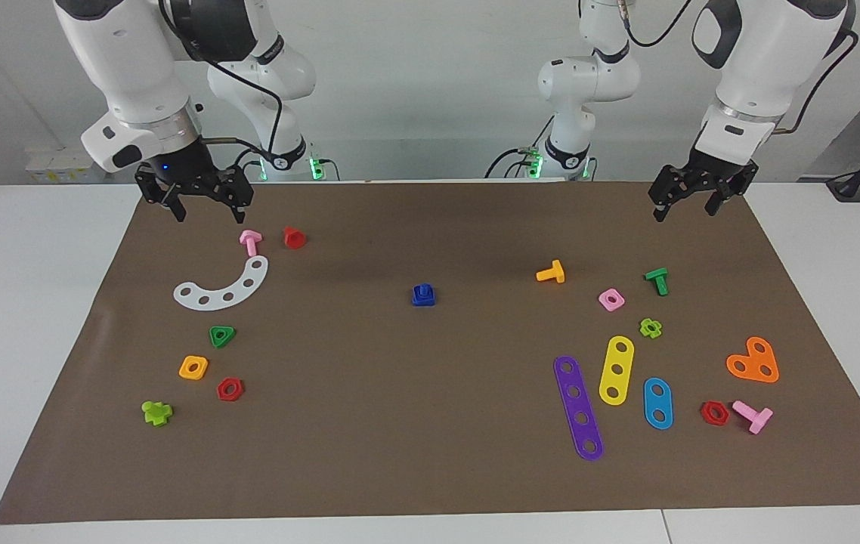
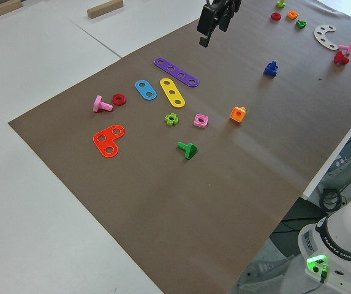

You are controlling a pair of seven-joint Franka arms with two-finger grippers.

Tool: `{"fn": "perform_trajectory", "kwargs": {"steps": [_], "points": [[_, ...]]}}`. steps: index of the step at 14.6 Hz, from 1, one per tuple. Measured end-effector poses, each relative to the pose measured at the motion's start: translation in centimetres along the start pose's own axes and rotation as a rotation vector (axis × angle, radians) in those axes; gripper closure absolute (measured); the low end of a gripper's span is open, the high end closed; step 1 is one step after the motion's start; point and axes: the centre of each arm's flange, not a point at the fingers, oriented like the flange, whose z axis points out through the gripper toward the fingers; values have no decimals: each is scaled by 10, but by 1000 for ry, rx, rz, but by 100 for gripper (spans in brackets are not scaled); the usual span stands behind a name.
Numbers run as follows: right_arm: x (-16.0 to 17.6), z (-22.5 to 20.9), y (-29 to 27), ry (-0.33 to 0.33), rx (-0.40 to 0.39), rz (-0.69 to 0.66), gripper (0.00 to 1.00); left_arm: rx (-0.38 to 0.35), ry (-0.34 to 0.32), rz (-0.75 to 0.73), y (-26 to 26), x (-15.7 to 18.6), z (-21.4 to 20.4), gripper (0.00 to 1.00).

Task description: Unscrew and place screws in storage area

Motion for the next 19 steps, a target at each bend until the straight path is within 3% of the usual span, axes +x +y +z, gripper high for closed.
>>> {"fn": "perform_trajectory", "kwargs": {"steps": [13, 19], "points": [[0, 0, 0, 0, 0, 0, 0, 1, -6, 13, 5, -2, 3, 1], [0, 0, 0, 0, 0, 0, 0, 4, -41, 101, 47, -21, 18, 4]]}}
